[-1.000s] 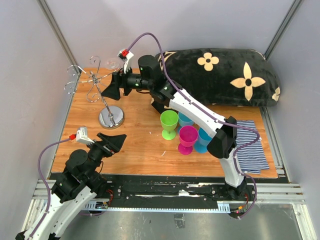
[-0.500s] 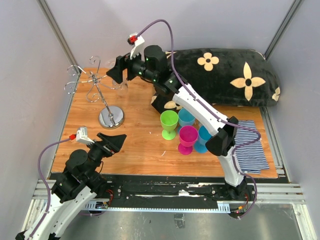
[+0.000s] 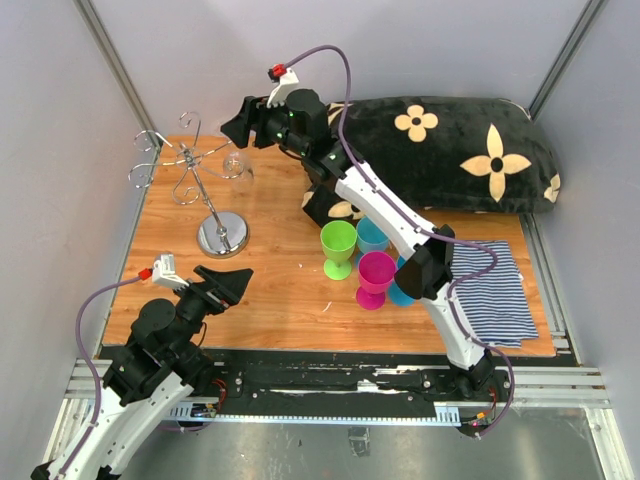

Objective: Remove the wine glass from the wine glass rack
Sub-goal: Pick up the wine glass from the wine rack.

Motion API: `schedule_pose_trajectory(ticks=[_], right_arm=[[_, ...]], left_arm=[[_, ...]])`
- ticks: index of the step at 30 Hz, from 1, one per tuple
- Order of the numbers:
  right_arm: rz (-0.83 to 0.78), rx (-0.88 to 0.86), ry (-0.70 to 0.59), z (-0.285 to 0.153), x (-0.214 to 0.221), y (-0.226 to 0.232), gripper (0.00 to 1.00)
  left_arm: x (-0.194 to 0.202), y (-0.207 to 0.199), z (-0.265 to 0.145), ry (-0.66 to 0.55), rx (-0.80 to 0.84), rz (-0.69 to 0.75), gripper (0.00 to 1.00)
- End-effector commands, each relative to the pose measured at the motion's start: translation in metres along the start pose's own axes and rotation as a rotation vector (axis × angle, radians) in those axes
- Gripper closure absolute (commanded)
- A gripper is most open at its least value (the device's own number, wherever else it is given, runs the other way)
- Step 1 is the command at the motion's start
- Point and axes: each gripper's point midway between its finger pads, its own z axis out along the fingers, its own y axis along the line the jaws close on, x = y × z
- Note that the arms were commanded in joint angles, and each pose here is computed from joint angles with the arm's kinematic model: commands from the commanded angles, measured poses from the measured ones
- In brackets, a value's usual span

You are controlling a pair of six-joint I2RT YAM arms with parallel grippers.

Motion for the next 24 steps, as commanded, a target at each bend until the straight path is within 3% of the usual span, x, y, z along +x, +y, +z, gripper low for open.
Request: schedule_pose_trajectory(ticks=[1, 8, 13, 24], right_arm=[[0.093, 0.019, -0.104, 0.01, -0.022, -0.01, 0.33], [0.207, 0.021, -0.163, 0.015, -0.035, -0.025, 0.39], [0.282, -0.001, -0.145, 0.021, -0.027, -0.027, 0.49], [0.334, 0.014, -0.124, 0.024, -0.017, -0.032, 0.5]], left_arm=[[-0.005, -0.002, -0.002, -0.018, 0.004, -0.009, 0.0], [-0.005, -0.002, -0.002, -0.018, 0.001, -0.011, 0.0], [-0.005, -0.001, -0.001, -0.018, -0.003, -0.011, 0.0], [-0.004, -0.001, -0.001, -0.013, -0.006, -0.01, 0.0]])
